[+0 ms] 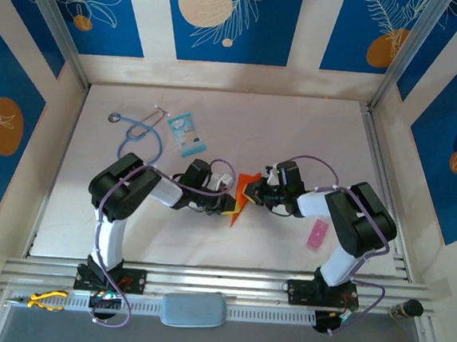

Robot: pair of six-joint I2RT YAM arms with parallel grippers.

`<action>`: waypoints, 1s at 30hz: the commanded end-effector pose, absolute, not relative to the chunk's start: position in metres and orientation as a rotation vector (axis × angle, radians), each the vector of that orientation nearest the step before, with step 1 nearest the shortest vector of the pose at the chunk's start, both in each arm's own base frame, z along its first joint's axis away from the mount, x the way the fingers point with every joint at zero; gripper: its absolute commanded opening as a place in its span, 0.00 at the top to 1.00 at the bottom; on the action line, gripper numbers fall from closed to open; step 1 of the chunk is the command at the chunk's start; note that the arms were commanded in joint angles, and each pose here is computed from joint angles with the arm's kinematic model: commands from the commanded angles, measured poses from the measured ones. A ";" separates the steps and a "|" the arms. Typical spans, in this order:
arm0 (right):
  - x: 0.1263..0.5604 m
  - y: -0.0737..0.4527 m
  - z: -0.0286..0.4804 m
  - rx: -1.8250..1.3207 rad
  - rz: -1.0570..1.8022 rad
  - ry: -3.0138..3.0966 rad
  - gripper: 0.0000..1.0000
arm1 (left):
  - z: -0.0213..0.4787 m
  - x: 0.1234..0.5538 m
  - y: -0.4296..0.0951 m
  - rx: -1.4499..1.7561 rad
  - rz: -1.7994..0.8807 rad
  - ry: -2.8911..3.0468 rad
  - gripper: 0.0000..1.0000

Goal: Fold a paper plane with a square sheet of paper (pick it up from the middle)
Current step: Fold the wing for the fifth time at the center of the table.

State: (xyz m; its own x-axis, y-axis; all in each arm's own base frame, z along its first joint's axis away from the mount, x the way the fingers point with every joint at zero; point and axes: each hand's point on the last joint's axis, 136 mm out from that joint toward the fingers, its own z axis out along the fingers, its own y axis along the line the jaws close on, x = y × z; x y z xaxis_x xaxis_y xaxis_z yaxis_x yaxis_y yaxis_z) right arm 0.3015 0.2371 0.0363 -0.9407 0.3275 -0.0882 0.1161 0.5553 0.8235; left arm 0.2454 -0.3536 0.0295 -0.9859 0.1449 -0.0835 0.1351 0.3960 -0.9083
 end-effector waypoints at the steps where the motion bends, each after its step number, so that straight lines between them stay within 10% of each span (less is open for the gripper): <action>1: 0.305 0.236 0.040 0.344 1.327 2.550 0.91 | 0.004 0.240 -0.337 -0.166 1.572 -2.637 1.00; 30: 0.307 0.237 0.028 0.340 1.300 2.592 0.91 | -0.015 0.239 -0.326 -0.056 1.456 -2.642 1.00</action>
